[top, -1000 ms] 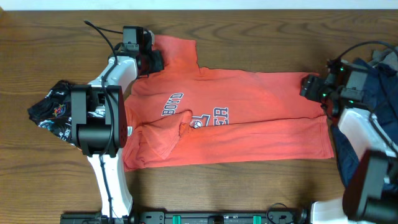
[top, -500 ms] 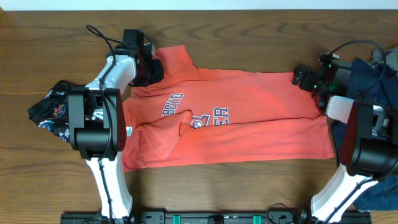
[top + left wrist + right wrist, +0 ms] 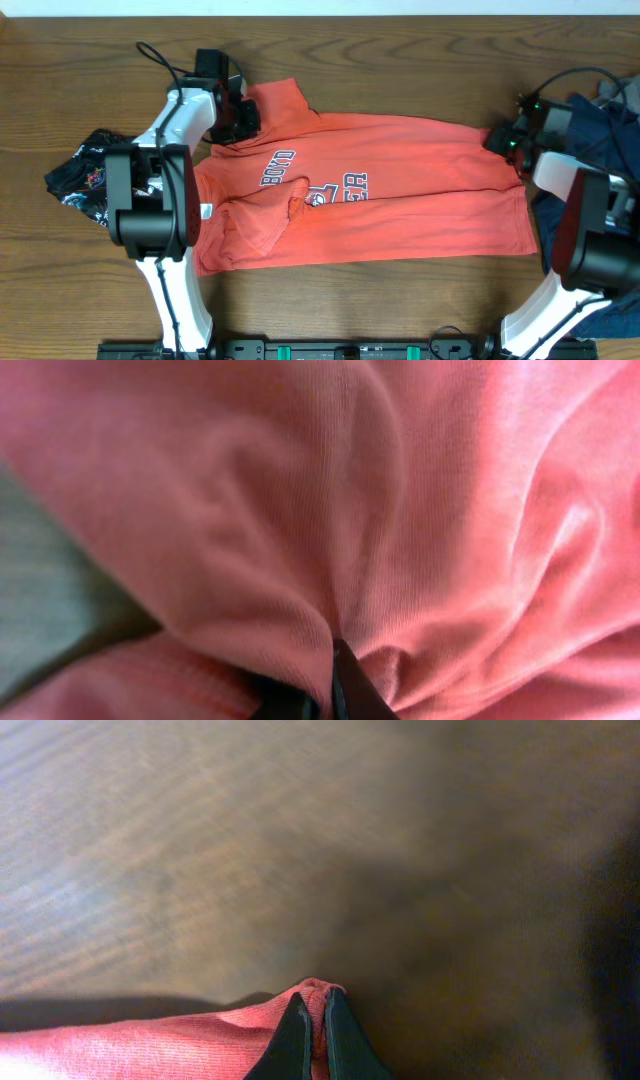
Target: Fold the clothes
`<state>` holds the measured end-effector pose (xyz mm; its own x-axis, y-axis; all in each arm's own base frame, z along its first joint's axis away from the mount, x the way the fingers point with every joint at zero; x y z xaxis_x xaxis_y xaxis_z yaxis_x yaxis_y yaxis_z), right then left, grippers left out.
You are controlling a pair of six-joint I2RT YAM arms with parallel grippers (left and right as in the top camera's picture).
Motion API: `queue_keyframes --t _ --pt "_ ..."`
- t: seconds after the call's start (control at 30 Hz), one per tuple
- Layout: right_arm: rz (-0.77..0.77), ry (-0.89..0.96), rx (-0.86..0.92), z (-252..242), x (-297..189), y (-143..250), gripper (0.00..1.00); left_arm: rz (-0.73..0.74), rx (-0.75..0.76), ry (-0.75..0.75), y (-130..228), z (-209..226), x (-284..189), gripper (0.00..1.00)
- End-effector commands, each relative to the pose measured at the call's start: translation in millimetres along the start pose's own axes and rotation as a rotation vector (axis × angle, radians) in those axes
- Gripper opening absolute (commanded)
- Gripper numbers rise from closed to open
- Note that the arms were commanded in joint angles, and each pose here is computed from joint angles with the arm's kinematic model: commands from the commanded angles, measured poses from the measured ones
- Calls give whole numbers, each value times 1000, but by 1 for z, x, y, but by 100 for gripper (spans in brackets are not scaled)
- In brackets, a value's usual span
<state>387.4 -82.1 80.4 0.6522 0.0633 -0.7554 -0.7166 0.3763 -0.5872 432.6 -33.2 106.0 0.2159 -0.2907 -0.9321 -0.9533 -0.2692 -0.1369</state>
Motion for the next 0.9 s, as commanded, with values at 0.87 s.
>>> queue_keyframes --t 0.87 --pt "334 467 75 -16 -125 34 1 440 -164 -230 89 37 -122 6"
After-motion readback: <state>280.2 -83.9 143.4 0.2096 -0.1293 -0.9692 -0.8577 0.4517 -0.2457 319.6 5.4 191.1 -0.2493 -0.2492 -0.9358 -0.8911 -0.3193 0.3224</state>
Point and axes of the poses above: each gripper's point midway between its finger pads, its own x axis out along the fingers, its own z axis along the line the jaws close on, y = z × x, the point moved 10 cm from there along -x, back along the fingers, and after that the axes turned 3 degrees about -x, right-handed, at the moved point
